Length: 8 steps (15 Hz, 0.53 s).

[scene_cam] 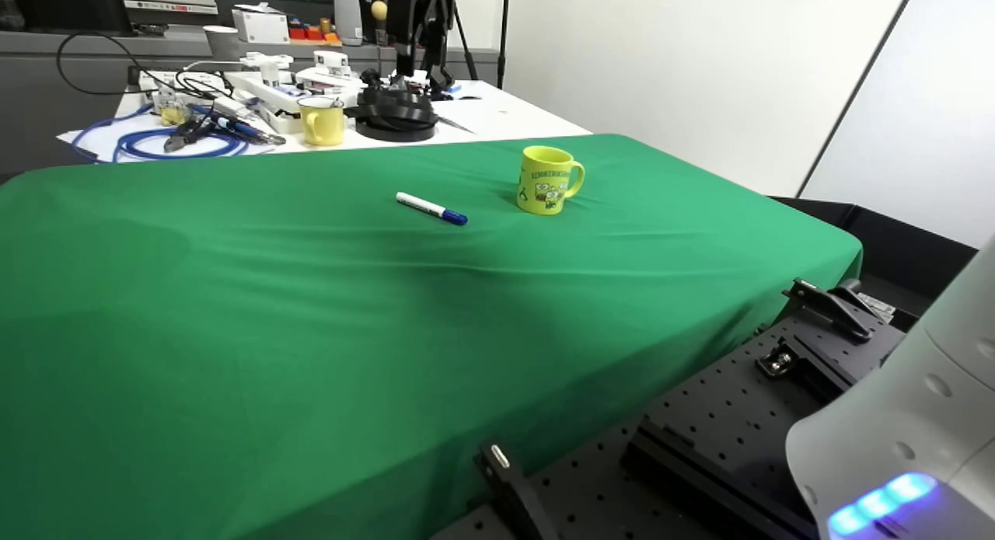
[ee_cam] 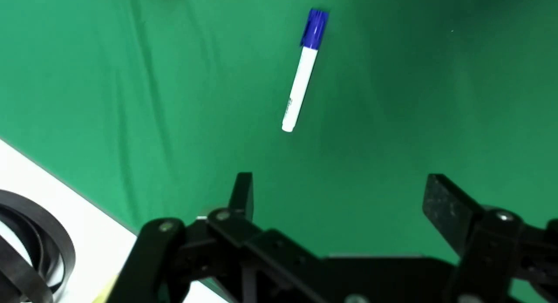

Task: Put the marker in the mug

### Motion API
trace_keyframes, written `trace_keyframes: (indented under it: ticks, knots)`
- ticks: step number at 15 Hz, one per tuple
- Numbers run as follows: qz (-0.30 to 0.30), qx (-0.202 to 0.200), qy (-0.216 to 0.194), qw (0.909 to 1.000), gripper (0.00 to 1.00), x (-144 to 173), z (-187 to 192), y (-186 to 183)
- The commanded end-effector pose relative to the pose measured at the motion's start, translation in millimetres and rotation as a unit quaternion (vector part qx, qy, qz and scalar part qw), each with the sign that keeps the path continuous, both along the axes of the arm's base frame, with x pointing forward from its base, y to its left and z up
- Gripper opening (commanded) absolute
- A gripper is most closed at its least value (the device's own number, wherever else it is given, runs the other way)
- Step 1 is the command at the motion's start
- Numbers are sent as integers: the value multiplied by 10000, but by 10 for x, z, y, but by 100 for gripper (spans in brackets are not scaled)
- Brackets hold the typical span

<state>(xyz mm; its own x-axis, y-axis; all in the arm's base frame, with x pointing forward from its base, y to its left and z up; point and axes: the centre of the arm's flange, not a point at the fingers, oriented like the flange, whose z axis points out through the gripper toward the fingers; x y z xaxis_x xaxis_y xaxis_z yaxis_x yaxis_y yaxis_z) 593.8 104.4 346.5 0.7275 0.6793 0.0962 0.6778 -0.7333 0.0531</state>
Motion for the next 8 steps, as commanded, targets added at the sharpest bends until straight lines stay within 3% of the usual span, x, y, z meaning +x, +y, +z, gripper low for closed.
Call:
trace_keyframes:
  ticks: [1, 8]
  knots:
    - [545, 28, 75, 9985, 100, 493, 8, 111]
    - [-87, -30, 372, 9993, 100, 469, -412, 14]
